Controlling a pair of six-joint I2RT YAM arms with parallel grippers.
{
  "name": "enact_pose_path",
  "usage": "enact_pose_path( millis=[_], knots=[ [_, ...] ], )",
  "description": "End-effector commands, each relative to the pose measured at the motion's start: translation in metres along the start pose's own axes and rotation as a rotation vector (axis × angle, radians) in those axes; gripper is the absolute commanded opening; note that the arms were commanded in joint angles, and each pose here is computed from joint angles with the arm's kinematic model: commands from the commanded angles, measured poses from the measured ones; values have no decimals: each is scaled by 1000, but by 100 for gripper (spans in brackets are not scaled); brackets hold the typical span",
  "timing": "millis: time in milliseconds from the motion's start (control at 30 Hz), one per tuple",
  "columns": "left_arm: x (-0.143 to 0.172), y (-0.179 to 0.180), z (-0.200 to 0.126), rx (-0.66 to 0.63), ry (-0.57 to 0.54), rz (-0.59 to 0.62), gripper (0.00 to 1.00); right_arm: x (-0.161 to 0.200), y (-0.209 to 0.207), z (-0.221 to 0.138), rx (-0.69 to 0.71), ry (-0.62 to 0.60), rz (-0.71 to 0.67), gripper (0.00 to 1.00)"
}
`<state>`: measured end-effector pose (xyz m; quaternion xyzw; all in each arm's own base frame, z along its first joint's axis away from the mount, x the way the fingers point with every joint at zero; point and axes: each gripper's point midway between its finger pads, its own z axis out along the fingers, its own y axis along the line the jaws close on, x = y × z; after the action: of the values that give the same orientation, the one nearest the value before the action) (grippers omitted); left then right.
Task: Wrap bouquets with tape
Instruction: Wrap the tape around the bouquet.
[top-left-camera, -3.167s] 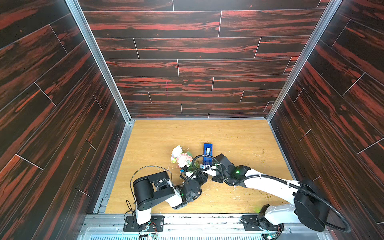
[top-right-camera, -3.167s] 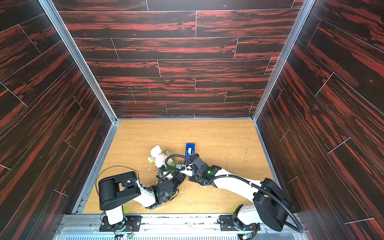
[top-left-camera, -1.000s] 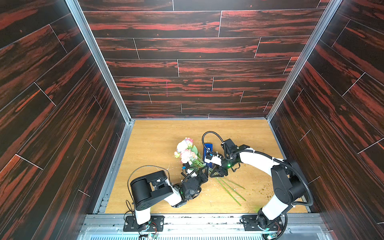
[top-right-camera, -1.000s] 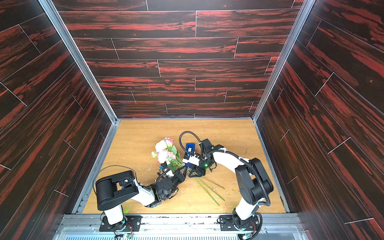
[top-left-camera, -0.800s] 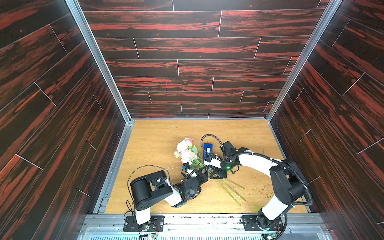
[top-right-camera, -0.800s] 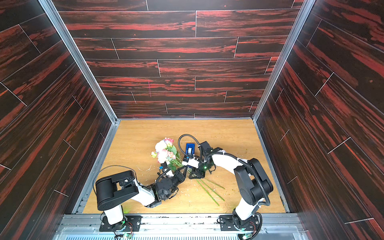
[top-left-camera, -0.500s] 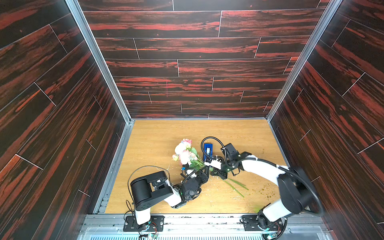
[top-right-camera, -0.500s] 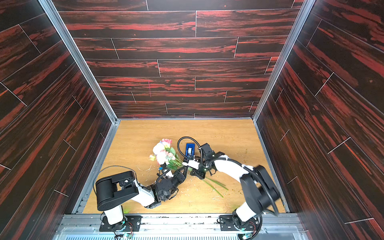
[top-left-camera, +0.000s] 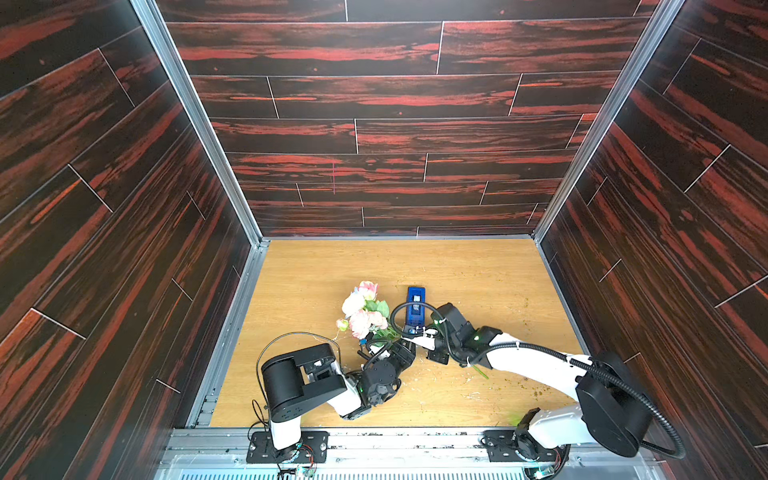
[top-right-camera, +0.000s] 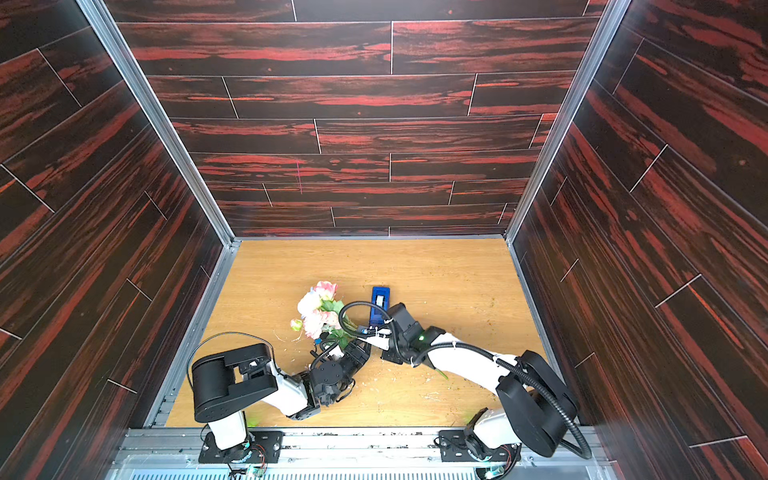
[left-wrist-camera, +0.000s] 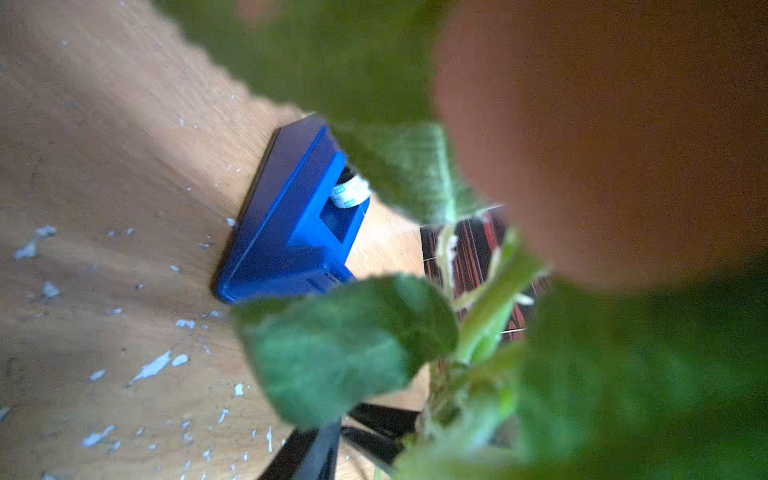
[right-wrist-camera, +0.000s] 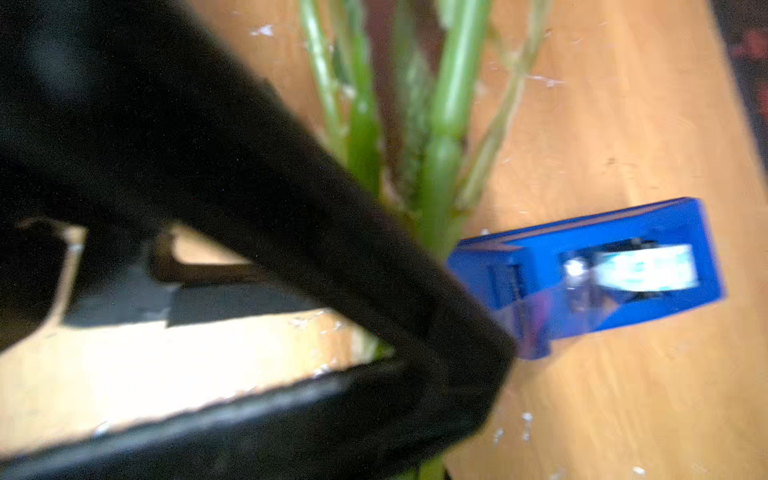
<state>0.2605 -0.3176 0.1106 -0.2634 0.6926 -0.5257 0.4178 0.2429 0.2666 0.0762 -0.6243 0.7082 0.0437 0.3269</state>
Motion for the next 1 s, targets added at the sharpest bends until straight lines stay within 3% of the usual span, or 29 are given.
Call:
enact_pose_path(
  millis=[0, 367, 967],
  knots=[
    [-7, -7, 1, 22, -32, -8, 47, 14, 7, 0, 47, 67, -115, 0],
    [-19, -9, 2, 15, -95, -13, 45, 15, 10, -4, 115, 97, -147, 0],
    [-20, 1, 16, -3, -108, -49, 4, 9, 24, -13, 70, 64, -155, 0]
  ],
)
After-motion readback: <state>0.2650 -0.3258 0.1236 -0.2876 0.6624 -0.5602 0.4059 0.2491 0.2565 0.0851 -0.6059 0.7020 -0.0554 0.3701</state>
